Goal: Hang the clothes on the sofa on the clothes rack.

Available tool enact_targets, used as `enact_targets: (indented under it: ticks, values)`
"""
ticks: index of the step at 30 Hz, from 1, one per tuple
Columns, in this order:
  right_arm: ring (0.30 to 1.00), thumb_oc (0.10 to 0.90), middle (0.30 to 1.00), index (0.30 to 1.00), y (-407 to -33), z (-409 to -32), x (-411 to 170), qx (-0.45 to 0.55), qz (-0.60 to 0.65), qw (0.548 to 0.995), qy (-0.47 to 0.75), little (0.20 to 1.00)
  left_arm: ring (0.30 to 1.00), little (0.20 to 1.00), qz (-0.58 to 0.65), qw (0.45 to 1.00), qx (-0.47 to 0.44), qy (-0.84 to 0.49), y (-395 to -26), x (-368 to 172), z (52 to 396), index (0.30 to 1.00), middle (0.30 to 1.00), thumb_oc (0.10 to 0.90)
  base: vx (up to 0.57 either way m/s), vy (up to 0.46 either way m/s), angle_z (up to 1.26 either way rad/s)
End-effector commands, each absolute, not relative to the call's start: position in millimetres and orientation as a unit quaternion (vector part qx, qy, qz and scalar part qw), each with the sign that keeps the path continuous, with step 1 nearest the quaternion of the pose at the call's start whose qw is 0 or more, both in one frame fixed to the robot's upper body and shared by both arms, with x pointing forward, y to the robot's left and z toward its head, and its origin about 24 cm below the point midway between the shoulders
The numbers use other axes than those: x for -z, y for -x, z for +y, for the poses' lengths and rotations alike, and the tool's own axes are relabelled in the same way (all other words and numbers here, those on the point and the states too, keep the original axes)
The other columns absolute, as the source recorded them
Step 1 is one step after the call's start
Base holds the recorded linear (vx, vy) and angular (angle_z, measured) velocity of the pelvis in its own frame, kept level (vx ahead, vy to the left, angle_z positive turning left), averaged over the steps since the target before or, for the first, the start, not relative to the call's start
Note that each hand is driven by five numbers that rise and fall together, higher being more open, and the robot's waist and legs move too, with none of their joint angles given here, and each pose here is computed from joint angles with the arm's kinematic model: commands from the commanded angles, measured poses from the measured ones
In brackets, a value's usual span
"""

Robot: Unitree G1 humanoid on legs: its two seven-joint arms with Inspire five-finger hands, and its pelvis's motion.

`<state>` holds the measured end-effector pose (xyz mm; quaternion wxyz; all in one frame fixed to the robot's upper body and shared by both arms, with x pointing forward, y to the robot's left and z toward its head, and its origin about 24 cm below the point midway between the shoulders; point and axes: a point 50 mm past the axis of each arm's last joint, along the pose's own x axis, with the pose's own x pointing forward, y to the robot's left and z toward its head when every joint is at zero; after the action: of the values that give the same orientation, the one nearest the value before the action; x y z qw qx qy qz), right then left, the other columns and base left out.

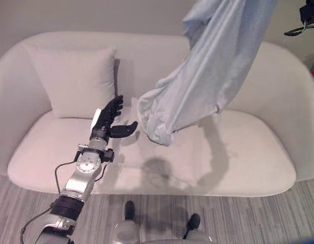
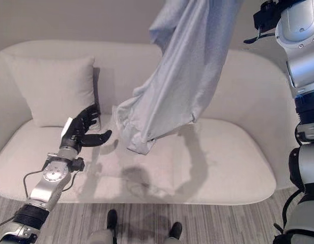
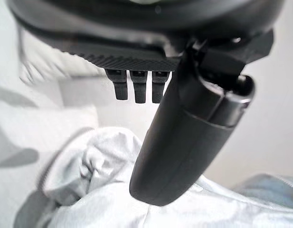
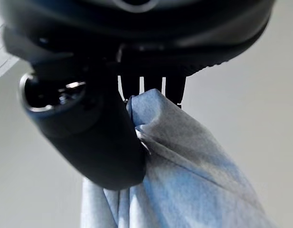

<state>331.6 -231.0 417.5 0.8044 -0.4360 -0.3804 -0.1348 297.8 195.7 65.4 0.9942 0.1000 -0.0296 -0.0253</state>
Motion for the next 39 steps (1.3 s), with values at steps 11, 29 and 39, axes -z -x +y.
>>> enact_targets:
  ticks: [11, 29, 39]
  values:
    - [0.300, 0.400, 0.300, 0.300, -324.6, -168.1, -473.1, 0.112, -0.487, 0.788, 0.361, 0.300, 0.900, 0.900, -0.152, 0.977, 0.094, -0.115, -342.7, -123.3, 128.1, 0.900, 0.900, 0.800, 0.00, -0.024, -0.07]
    - [0.300, 0.400, 0.300, 0.300, -307.4, -179.2, -495.8, 0.141, -0.506, 0.761, 0.382, 0.300, 0.900, 0.900, -0.065, 0.979, 0.095, -0.169, -321.2, -69.4, 151.2, 0.900, 0.900, 0.800, 0.00, -0.006, -0.02]
    - [0.300, 0.400, 0.300, 0.300, -302.3, -183.5, -498.3, 0.141, -0.511, 0.758, 0.381, 0.300, 0.900, 0.900, -0.030, 0.984, 0.090, -0.151, -313.8, -52.2, 154.8, 0.900, 0.900, 0.800, 0.00, -0.005, -0.03]
